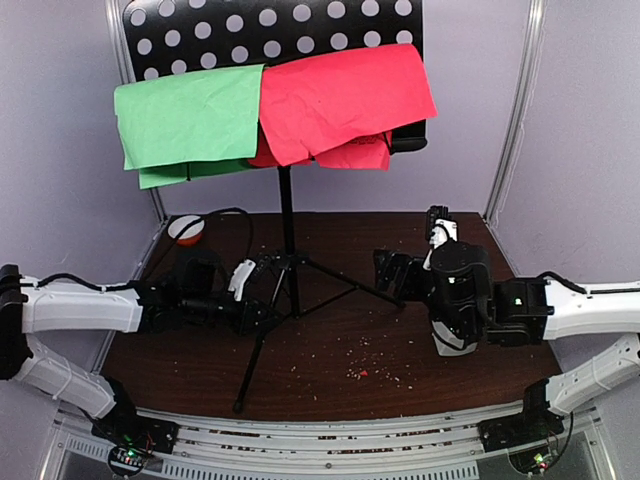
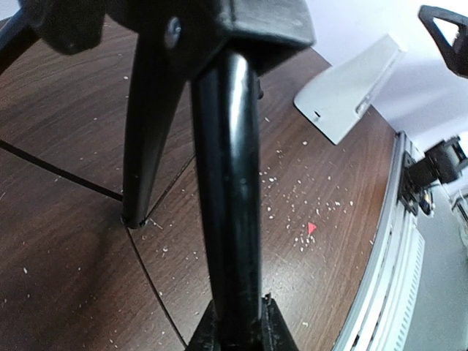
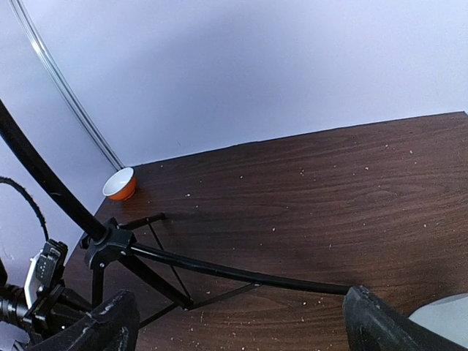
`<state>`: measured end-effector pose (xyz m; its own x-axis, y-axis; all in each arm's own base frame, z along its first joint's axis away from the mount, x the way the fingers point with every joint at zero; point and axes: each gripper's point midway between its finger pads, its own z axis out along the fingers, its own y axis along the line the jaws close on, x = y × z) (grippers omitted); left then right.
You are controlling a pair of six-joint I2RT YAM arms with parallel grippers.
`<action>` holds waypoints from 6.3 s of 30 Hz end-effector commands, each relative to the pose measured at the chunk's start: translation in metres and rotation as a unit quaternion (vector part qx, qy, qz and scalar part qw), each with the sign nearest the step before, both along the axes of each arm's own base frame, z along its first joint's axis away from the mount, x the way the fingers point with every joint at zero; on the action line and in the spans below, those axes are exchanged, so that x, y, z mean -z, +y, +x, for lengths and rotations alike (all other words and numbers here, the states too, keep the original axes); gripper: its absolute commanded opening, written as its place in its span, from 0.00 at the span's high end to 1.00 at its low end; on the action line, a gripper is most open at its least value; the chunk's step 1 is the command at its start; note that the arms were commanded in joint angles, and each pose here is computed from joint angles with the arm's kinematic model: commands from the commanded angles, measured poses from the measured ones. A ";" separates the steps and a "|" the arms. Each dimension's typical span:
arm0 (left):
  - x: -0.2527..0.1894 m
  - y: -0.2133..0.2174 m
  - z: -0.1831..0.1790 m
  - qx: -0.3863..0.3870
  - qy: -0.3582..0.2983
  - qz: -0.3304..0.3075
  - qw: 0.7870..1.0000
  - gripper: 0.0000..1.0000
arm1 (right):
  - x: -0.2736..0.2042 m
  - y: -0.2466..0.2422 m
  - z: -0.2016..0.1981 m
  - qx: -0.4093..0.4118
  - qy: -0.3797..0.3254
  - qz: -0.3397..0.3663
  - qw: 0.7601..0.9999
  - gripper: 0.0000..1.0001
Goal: Pack up the instrument practice props
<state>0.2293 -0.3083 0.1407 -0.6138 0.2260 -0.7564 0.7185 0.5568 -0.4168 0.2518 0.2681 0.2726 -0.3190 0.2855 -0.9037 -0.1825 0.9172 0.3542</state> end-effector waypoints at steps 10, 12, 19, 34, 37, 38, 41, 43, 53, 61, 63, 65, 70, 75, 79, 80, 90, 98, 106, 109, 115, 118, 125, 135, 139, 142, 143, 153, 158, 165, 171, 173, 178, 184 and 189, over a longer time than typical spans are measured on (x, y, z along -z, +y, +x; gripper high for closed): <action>-0.003 -0.018 0.046 0.080 -0.126 0.044 0.988 0.58 | -0.007 -0.006 -0.031 -0.113 -0.014 0.038 0.993 0.00; -0.006 -0.013 0.051 0.057 -0.130 0.047 0.989 0.39 | -0.009 -0.007 -0.036 -0.131 -0.018 0.036 0.991 0.00; -0.047 0.025 0.046 -0.040 -0.176 0.018 0.983 0.23 | -0.025 -0.007 -0.051 -0.180 -0.029 0.043 0.982 0.00; -0.142 0.002 -0.072 0.019 -0.179 -0.126 0.976 0.47 | 0.002 0.019 -0.058 -0.229 0.004 0.061 0.971 0.01; -0.181 -0.027 -0.097 0.053 -0.183 -0.174 0.966 0.48 | 0.003 0.020 -0.060 -0.231 0.007 0.069 0.970 0.02; -0.200 -0.034 -0.101 0.059 -0.186 -0.192 0.962 0.48 | 0.002 0.019 -0.060 -0.231 0.007 0.073 0.970 0.02; -0.233 -0.050 -0.102 0.062 -0.183 -0.224 0.955 0.48 | -0.002 0.016 -0.062 -0.232 0.002 0.086 0.969 0.02; -0.258 -0.055 -0.099 0.057 -0.185 -0.244 0.950 0.45 | -0.006 0.012 -0.063 -0.232 -0.002 0.095 0.968 0.02; -0.344 -0.060 -0.079 -0.002 -0.170 -0.306 0.937 0.40 | -0.016 -0.002 -0.068 -0.226 -0.015 0.133 0.965 0.02; -0.358 -0.052 -0.072 -0.012 -0.157 -0.329 0.931 0.37 | -0.019 0.006 -0.070 -0.241 -0.013 0.139 0.960 0.02; -0.359 -0.053 -0.071 -0.012 -0.156 -0.325 0.933 0.35 | -0.019 0.009 -0.070 -0.245 -0.011 0.137 0.960 0.02; -0.363 -0.053 -0.069 -0.011 -0.157 -0.326 0.932 0.36 | -0.021 0.014 -0.071 -0.254 -0.011 0.138 0.957 0.02; -0.377 -0.048 -0.071 -0.008 -0.167 -0.347 0.923 0.43 | -0.025 0.024 -0.076 -0.278 -0.009 0.144 0.950 0.03; -0.388 -0.045 -0.070 -0.007 -0.173 -0.358 0.918 0.48 | -0.036 0.028 -0.081 -0.297 -0.016 0.153 0.942 0.03; -0.398 -0.047 -0.068 -0.002 -0.178 -0.366 0.914 0.56 | -0.052 0.032 -0.087 -0.317 -0.026 0.166 0.934 0.05; -0.400 -0.048 -0.068 -0.001 -0.179 -0.367 0.913 0.57 | -0.058 0.033 -0.089 -0.322 -0.031 0.170 0.931 0.05; -0.419 -0.049 -0.067 0.007 -0.188 -0.382 0.905 0.93 | -0.116 0.035 -0.100 -0.353 -0.076 0.198 0.911 0.06; -0.451 -0.040 -0.071 0.008 -0.197 -0.417 0.887 0.95 | -0.193 0.026 -0.090 -0.317 -0.141 0.210 0.914 0.12; -0.476 -0.037 -0.064 -0.002 -0.213 -0.426 0.879 0.97 | -0.229 0.039 -0.066 -0.270 -0.154 0.161 0.937 0.19; -0.481 -0.035 -0.060 -0.009 -0.216 -0.429 0.877 0.98 | -0.236 0.041 -0.060 -0.259 -0.160 0.149 0.941 0.23; -0.482 -0.032 -0.052 -0.017 -0.216 -0.431 0.876 0.99 | -0.256 0.035 -0.054 -0.233 -0.172 0.148 0.945 0.34; -0.481 -0.032 -0.050 -0.019 -0.217 -0.430 0.876 1.00 | -0.262 0.034 -0.052 -0.227 -0.173 0.149 0.947 0.36; -0.480 -0.035 -0.048 -0.014 -0.216 -0.429 0.877 1.00 | -0.272 0.032 -0.048 -0.214 -0.171 0.151 0.950 0.36; -0.480 -0.038 -0.048 -0.006 -0.211 -0.433 0.877 1.00 | -0.279 0.046 -0.028 -0.183 -0.144 0.115 0.966 0.44; -0.480 -0.038 -0.049 -0.006 -0.211 -0.433 0.877 1.00 | -0.279 0.052 -0.019 -0.174 -0.132 0.107 0.970 0.48; -0.480 -0.038 -0.049 -0.005 -0.209 -0.432 0.877 1.00 | -0.277 0.054 -0.015 -0.168 -0.130 0.104 0.972 0.52; -0.479 -0.039 -0.048 -0.005 -0.209 -0.431 0.878 1.00 | -0.277 0.055 -0.015 -0.167 -0.131 0.106 0.971 0.54; -0.480 -0.038 -0.049 -0.005 -0.209 -0.434 0.877 1.00 | -0.275 0.052 -0.017 -0.173 -0.159 0.116 0.965 1.00; -0.481 -0.037 -0.048 -0.009 -0.211 -0.434 0.876 1.00 | -0.270 0.051 -0.021 -0.189 -0.180 0.109 0.959 1.00; -0.483 -0.033 -0.043 -0.025 -0.213 -0.436 0.874 1.00 | -0.269 0.049 -0.030 -0.213 -0.221 0.110 0.945 1.00; -0.486 -0.028 -0.041 -0.031 -0.215 -0.436 0.873 1.00 | -0.265 0.044 -0.028 -0.215 -0.230 0.121 0.941 1.00; -0.483 -0.027 -0.042 -0.026 -0.216 -0.429 0.877 1.00 | -0.264 0.044 -0.025 -0.214 -0.227 0.124 0.942 1.00; -0.462 -0.018 -0.052 -0.007 -0.213 -0.394 0.894 1.00 | -0.262 0.042 -0.018 -0.201 -0.219 0.133 0.946 1.00; -0.433 0.010 -0.070 -0.001 -0.196 -0.360 0.912 1.00 | -0.257 0.042 -0.011 -0.196 -0.214 0.139 0.947 1.00; -0.419 0.023 -0.076 -0.005 -0.187 -0.338 0.922 1.00 | -0.252 0.043 -0.008 -0.196 -0.208 0.143 0.947 1.00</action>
